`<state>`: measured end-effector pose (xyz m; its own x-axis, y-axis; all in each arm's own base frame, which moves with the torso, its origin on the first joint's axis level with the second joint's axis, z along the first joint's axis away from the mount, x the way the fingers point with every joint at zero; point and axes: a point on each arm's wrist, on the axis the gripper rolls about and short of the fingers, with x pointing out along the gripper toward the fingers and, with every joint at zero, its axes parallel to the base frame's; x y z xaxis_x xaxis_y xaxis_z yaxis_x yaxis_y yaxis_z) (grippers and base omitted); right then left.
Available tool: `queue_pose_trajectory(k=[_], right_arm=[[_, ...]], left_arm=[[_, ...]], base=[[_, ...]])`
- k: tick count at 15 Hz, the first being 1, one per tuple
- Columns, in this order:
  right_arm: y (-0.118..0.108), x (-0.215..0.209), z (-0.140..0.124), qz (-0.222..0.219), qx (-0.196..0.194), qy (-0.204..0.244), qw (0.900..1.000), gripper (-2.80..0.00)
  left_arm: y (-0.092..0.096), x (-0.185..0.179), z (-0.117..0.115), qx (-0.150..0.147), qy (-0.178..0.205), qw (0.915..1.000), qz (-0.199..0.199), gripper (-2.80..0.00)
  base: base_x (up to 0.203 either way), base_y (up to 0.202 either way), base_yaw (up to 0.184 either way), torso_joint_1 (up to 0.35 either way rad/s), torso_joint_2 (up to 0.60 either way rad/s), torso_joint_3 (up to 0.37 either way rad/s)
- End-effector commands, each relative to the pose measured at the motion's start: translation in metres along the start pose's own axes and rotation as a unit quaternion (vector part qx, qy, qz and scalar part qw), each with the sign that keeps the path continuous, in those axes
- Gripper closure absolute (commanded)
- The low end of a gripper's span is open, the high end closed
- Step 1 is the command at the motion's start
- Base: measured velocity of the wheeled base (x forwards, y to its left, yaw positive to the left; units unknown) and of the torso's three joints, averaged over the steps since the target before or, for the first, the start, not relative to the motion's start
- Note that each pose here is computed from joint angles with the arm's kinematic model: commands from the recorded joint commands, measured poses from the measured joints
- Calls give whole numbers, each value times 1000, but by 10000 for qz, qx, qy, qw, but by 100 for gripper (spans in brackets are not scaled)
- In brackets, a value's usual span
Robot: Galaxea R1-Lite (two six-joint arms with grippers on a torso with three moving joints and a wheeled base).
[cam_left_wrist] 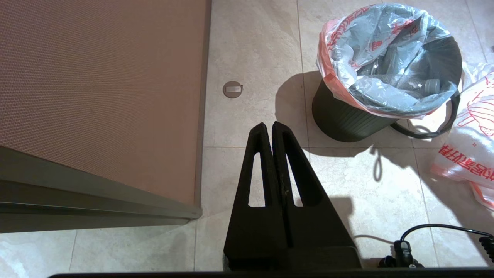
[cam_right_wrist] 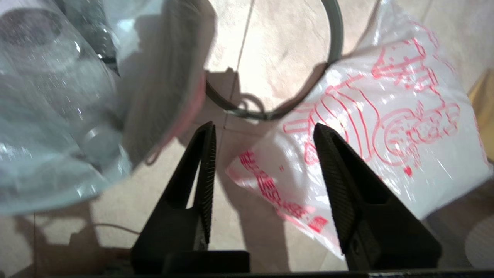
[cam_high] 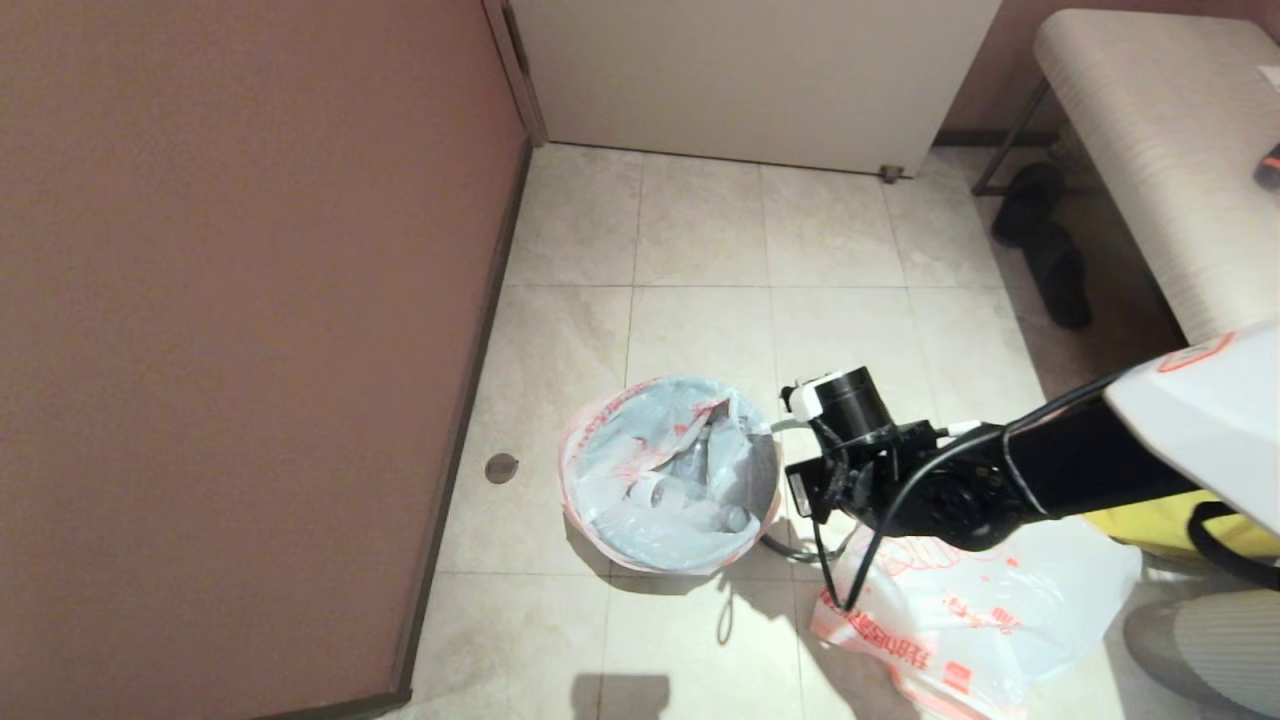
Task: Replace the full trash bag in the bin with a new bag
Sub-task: Place the trash bag on the floor
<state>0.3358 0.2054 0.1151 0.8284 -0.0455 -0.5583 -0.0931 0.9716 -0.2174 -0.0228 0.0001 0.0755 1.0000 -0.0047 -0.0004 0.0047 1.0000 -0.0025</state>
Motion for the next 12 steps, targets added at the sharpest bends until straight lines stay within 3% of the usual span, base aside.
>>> queue_pose_trajectory(k=[1,4,7,12], right_arm=[[-29,-51,6,25,228,-283,9993,0],[-67,-104,-22,-42,354,-273,9990,0],[-102,-151,-35,-218,656,-612,9957,0],[-162,-206,-60,-1260,964,-581,9856,0]], left_arm=[[0,0,0,-3,-2,10000,0,0],[0,0,0,-3,-2,10000,0,0],[0,0,0,-3,-2,10000,0,0],[0,0,0,-3,-2,10000,0,0]], base=[[0,0,0,0,0,0],[0,0,0,0,0,0],[0,0,0,0,0,0],[0,0,0,0,0,0]])
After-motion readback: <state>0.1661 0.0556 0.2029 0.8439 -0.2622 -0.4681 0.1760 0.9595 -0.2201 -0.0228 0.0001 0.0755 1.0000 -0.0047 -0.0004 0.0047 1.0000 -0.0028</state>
